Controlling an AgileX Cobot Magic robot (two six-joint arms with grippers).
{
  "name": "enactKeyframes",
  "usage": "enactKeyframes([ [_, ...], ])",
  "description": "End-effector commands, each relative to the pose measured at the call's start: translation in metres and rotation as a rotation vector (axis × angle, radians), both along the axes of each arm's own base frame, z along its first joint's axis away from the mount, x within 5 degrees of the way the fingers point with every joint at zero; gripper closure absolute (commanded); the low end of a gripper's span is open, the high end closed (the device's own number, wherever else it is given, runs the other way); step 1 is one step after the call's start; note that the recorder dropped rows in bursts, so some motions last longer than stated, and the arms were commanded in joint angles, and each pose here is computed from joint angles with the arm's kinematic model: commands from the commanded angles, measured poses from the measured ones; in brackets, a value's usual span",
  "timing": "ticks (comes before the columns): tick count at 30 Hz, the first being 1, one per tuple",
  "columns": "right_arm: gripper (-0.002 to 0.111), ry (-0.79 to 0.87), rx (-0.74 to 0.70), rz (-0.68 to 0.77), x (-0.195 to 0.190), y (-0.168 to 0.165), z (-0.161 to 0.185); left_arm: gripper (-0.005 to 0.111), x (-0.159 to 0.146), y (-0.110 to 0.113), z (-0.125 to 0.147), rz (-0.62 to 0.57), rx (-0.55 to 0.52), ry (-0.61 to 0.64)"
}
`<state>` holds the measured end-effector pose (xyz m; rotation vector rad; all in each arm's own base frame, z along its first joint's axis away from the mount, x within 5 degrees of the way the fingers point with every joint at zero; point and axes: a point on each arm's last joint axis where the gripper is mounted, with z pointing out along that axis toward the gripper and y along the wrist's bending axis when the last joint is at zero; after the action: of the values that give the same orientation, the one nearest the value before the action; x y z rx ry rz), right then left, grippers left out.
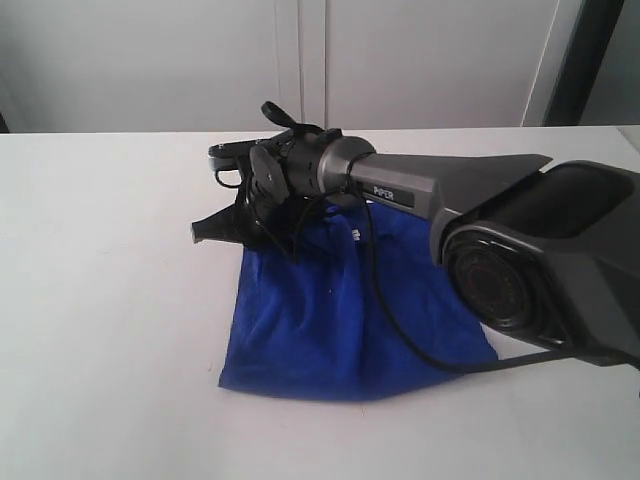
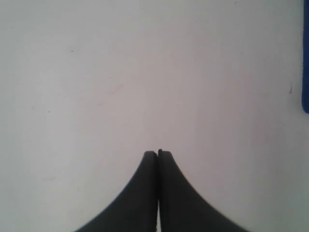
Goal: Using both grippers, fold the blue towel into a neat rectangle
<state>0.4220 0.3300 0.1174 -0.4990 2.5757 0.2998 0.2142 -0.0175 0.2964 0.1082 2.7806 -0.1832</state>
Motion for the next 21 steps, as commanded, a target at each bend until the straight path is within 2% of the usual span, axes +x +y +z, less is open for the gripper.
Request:
enactKeyframes([
  [1,0.108,0.092,-0.095,-0.017,-0.001,-0.015,-0.026,0.107,-0.004,0.0,0.0,0.001,-0.008,0.012],
  [7,0.108,0.109,-0.098,-0.02,-0.006,-0.017,0.0,0.107,-0.004,0.0,0.0,0.001,-0.008,0.012],
  [13,0.108,0.153,-0.173,0.042,-0.015,-0.025,0.026,0.107,-0.004,0.0,0.0,0.001,-0.008,0.012],
  [21,0.108,0.137,-0.178,0.065,-0.024,-0.032,0.071,0.107,-0.004,0.0,0.0,0.001,-0.008,0.012],
])
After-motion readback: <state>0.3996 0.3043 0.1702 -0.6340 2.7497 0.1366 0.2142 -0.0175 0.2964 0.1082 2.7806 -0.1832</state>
